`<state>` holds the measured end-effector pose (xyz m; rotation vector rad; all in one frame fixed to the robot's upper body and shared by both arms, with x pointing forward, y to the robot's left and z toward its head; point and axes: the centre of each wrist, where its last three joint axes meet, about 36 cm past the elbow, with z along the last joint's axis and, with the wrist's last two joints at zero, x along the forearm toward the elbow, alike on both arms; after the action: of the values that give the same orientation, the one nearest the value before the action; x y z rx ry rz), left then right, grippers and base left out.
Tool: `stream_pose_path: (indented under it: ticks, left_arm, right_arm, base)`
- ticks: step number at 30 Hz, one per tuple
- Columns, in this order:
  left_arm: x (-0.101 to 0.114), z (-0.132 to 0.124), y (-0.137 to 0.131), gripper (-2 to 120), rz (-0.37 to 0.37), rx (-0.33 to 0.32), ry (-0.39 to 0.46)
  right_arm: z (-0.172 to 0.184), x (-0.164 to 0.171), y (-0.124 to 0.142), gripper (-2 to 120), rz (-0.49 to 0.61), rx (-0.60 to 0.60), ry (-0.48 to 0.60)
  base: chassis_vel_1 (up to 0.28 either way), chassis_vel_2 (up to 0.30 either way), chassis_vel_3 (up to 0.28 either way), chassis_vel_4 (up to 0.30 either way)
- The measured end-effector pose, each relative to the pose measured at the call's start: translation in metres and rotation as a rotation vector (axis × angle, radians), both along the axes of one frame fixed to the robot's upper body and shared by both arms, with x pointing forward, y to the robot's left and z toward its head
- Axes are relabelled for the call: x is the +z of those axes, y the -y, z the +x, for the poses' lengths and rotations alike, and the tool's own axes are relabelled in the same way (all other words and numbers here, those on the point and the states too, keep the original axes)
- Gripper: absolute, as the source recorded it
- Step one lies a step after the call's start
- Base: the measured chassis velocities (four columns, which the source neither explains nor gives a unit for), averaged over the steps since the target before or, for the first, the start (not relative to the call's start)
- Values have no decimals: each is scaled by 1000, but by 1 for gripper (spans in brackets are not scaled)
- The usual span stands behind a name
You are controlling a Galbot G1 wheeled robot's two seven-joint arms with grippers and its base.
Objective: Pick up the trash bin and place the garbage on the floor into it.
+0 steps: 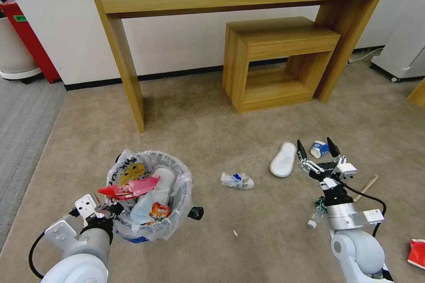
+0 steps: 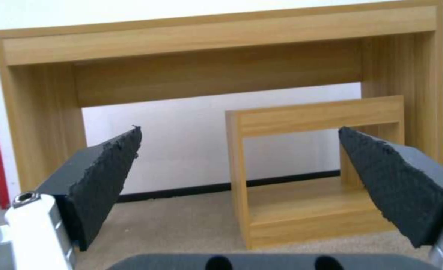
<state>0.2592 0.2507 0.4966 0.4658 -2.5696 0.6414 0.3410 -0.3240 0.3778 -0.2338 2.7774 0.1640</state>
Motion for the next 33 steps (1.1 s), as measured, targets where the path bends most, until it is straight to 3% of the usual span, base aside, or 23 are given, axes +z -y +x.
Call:
stream_pose_path:
  ticks: [10, 18, 23, 24, 26, 27, 29, 30, 31, 33]
  left_arm:
    - [-3, 2, -1, 0, -5, -3, -2]
    - [-3, 2, -1, 0, -7, -7, 0]
    - [-1, 0, 0, 0, -8, -10, 5]
    - [0, 0, 0, 0, -9, -10, 6]
    - [1, -2, 1, 0, -9, -9, 7]
    - [1, -2, 1, 0, -9, -9, 7]
    - [3, -3, 2, 0, -11, -10, 9]
    - [3, -4, 2, 0, -11, -10, 9]
    - [3, -4, 2, 0, -11, -10, 9]
    - [4, -6, 2, 0, -11, -10, 9]
  right_arm:
    - [1, -1, -2, 100, 7, -10, -13]
    - [0, -1, 0, 100, 7, -25, -26]
    - [-8, 11, 7, 100, -15, -70, -119]
    - [-8, 13, 8, 100, -13, -106, -156]
    - [-7, 25, 11, 100, -9, -246, -331]
    - [-7, 25, 11, 100, -9, -246, -331]
    - [-5, 36, 16, 100, -4, -356, -568]
    - [-3, 36, 20, 100, -10, -380, -660]
    - [-3, 36, 20, 100, -10, -380, -660]
    - [5, 28, 30, 100, -15, -403, -794]
  base:
    - [-126, 165, 127, -138]
    - [0, 0, 0, 0]
    - [0, 0, 0, 0]
    - [0, 0, 0, 0]
    - [0, 0, 0, 0]
    - [0, 0, 0, 0]
    - [0, 0, 0, 0]
    - [0, 0, 0, 0]
    - [0, 0, 0, 0]
    - [0, 0, 0, 0]
